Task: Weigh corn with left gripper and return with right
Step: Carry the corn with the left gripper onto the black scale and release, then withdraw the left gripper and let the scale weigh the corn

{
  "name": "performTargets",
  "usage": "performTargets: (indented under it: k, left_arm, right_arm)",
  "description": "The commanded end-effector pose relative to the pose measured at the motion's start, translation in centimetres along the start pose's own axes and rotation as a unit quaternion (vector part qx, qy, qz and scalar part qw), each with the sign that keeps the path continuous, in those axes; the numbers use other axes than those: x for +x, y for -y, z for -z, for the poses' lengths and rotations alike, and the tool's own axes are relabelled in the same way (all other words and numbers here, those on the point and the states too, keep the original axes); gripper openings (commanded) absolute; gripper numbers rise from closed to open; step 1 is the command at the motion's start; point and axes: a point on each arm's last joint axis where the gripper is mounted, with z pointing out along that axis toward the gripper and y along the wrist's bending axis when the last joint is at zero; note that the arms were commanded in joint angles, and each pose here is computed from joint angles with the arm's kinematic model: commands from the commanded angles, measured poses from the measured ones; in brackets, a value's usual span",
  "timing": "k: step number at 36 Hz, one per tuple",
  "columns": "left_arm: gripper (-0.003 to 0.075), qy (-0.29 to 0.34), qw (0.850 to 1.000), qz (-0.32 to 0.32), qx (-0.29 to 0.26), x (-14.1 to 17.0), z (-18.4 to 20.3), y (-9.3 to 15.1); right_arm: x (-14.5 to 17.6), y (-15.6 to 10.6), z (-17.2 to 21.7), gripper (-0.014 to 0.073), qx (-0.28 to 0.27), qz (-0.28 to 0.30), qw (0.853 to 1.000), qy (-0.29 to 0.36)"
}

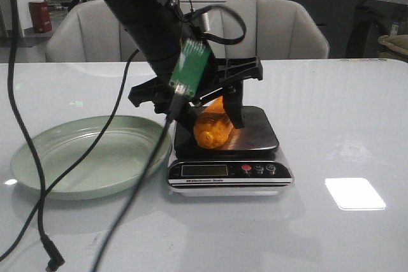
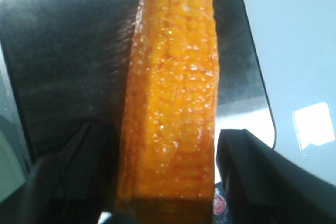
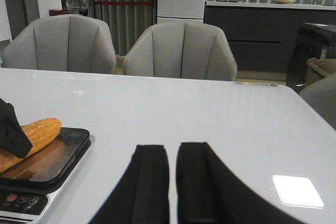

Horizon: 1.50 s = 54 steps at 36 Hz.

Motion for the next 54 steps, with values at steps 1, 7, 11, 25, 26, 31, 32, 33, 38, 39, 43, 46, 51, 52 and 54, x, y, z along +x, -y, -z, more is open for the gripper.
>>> performTargets:
  k: [1,7,11,25,26,31,32,33,38,39,43,46,51,52,54]
  left_arm:
    - [0.0505,0.045,0.999,0.0,0.029,-1.4,2.6,1.5]
    - [0.0479,0.072,0.997,-0.025,0.027,-2.3,6.1,1.7]
    - [0.0479,0.088,0.995,-0.048,0.022,-2.5,8.2,2.0]
    - [0.0479,0.136,0.99,-0.044,-0.021,-0.6,13.8,-2.8]
    - [0.0479,0.142,0.989,-0.039,-0.024,-0.2,14.4,-3.4]
    - [0.0479,0.17,0.985,-0.013,-0.04,1.8,17.5,-6.2]
    - [0.0479,0.173,0.984,-0.01,-0.045,2.3,18.0,-6.7]
    - [0.0479,0.181,0.982,-0.009,-0.05,2.9,18.8,-7.2]
    - [0.0479,0.225,0.972,-0.008,-0.066,6.2,23.0,-8.9]
    - [0.0479,0.233,0.97,-0.01,-0.067,6.9,23.6,-9.1]
    - [0.0479,0.261,0.963,-0.02,-0.069,10.2,26.1,-9.5]
    - [0.0479,0.282,0.957,-0.026,-0.064,12.2,27.4,-9.7]
    - [0.0479,0.303,0.949,-0.044,-0.073,15.1,28.7,-10.2]
    - [0.0479,0.309,0.947,-0.05,-0.076,15.9,29.0,-10.4]
    - [0.0479,0.324,0.94,-0.062,-0.084,17.1,29.4,-10.8]
  right_arm:
    - [-0.5,0.0,0.2,0.0214,0.004,0.008,0.999,0.047]
    - [-0.5,0.0,0.2,0.0214,0.004,0.008,0.999,0.047]
    - [-0.5,0.0,0.2,0.0214,0.004,0.008,0.999,0.047]
    - [-0.5,0.0,0.2,0.0214,0.004,0.008,0.999,0.047]
    - [-0.5,0.0,0.2,0.0214,0.004,0.008,0.999,0.047]
    - [-0.5,0.0,0.2,0.0214,0.004,0.008,0.999,0.047]
    - [-0.5,0.0,0.2,0.0214,0.004,0.008,0.999,0.047]
    - [-0.5,0.0,0.2,0.0214,0.004,0.008,0.999,0.047]
    - [-0.5,0.0,0.2,0.0214,0.004,0.008,0.999,0.047]
    - [-0.5,0.0,0.2,0.0214,0.004,0.008,0.999,0.047]
    - [-0.5,0.0,0.2,0.0214,0.004,0.008,0.999,0.047]
    - [-0.5,0.0,0.2,0.0214,0.004,0.008,0.999,0.047]
    - [-0.5,0.0,0.2,0.0214,0.004,0.008,0.999,0.047]
    - [-0.5,0.0,0.2,0.0214,0.004,0.008,0.999,0.047]
    - [-0.5,0.0,0.2,0.0214,0.004,0.008,0.999,0.047]
